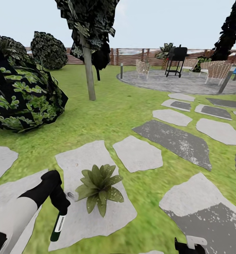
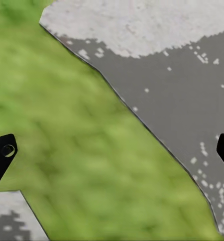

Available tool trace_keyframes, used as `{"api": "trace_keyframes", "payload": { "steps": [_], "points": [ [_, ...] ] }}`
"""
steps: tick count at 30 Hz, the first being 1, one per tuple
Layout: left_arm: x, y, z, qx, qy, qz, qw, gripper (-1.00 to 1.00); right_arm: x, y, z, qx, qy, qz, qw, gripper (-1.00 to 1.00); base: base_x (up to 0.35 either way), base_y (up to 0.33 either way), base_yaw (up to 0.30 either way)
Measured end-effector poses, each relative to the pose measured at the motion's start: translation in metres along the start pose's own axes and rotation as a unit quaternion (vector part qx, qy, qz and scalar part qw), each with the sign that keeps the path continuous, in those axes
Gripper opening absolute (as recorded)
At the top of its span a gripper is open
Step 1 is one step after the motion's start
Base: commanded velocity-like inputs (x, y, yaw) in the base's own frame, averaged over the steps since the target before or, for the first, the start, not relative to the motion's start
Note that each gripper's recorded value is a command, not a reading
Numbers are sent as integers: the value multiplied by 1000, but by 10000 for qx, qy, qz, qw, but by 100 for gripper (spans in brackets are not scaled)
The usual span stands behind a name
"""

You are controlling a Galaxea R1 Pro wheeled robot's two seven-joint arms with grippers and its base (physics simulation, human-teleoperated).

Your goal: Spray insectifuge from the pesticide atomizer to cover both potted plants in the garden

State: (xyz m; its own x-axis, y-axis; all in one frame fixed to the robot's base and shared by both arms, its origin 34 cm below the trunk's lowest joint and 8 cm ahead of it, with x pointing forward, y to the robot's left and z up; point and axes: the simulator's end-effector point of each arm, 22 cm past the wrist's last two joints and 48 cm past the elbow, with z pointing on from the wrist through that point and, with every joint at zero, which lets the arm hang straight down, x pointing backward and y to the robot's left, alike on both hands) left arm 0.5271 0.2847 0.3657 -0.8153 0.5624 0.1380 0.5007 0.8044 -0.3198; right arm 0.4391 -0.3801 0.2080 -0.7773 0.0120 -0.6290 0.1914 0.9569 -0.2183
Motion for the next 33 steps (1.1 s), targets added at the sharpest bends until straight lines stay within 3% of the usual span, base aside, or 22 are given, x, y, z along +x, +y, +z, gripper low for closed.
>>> {"api": "trace_keyframes", "payload": {
  "steps": [14,16,18,25,33],
  "points": [
    [-2,-2,7,58,60,11,10000,-100,8,1,1,-9,84,-26,10000,100,0,0,0],
    [-11,-12,6,151,-8,76,9999,-100,8,0,1,-6,85,-33,10000,100,0,0,0],
    [-23,-31,11,192,46,273,9994,-100,9,-2,1,0,86,-39,10000,100,0,0,0],
    [-17,-28,13,65,218,310,9993,-100,8,-3,2,12,82,-36,10000,100,0,0,-6],
    [-17,-32,12,154,237,324,9991,-100,8,-3,2,21,86,-28,10000,100,-48,120,-228]
  ]
}}
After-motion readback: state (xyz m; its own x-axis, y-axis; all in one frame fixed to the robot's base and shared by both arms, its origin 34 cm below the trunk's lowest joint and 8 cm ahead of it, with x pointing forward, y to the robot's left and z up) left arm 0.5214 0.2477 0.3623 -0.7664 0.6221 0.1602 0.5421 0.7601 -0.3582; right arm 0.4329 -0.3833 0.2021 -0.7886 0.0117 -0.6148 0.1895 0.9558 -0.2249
